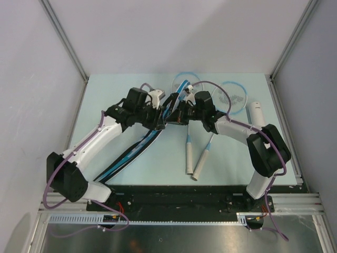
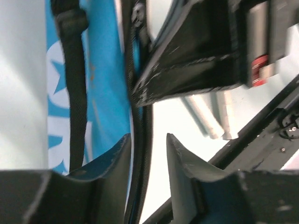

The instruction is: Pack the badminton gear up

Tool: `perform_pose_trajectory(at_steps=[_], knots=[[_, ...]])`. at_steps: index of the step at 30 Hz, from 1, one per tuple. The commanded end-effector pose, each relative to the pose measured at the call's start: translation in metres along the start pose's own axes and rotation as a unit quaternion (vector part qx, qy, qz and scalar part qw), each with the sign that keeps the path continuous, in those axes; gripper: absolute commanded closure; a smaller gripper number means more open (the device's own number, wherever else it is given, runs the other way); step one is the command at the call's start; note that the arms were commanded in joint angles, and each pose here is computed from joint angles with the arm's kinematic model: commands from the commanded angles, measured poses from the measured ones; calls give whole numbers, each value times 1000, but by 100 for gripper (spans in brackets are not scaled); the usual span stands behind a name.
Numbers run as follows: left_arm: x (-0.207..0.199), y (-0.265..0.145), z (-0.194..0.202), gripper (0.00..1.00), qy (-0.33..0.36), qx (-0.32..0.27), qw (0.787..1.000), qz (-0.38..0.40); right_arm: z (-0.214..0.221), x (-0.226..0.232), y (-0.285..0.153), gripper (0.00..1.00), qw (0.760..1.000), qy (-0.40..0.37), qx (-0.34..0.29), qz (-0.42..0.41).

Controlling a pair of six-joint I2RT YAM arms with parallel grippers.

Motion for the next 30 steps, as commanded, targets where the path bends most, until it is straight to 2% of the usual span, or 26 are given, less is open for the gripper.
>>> perform_pose_trajectory(at_steps=[1, 7, 10, 11, 12, 14, 15, 18, 20, 21, 24, 27, 30], knots=[[15, -16, 3, 63, 27, -30, 998, -54, -10, 25, -6, 100, 996, -51, 16, -69], [27, -6, 8, 68, 33, -20, 994, -99, -13, 21, -9, 100, 995, -59, 19, -79], [22, 1, 15, 69, 40, -5, 996, -84, -13, 21, -8, 100, 995, -60, 17, -77], [19, 1, 16, 68, 43, -1, 996, -73, -13, 21, -8, 100, 995, -57, 18, -76], [16, 3, 18, 60, 41, 1, 997, -64, -13, 19, -8, 100, 996, -57, 15, -73], [11, 0, 17, 52, 42, -7, 998, -53, -13, 21, -7, 100, 995, -58, 15, -74], [12, -1, 18, 44, 37, -10, 998, -57, -12, 21, -6, 100, 995, -59, 17, -73], [11, -6, 10, 40, 28, -37, 997, -63, -8, 22, -4, 100, 995, -59, 21, -74], [11, -5, 4, 42, 19, -47, 996, -69, -6, 25, -3, 100, 995, -63, 22, -77], [11, -4, -1, 49, 13, -52, 996, -73, -6, 26, -3, 100, 995, -63, 22, -77], [12, -3, -11, 55, 7, -69, 994, -88, -4, 27, -2, 100, 995, -64, 25, -79], [12, 3, -13, 59, 9, -61, 995, -83, -4, 29, -2, 100, 994, -64, 24, -81], [11, 10, -6, 56, 8, -47, 996, -72, -5, 30, -3, 100, 994, -64, 21, -82]])
Point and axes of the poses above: each gripper's point midway between its finger pads, its own y axis out along the fingers, its own x axis along the line the jaws close on, z = x × y, the point moved 4 cm from there along -y, back along the fingers, and after that the axes turned 9 degrees about -y, right-handed, at the moved point
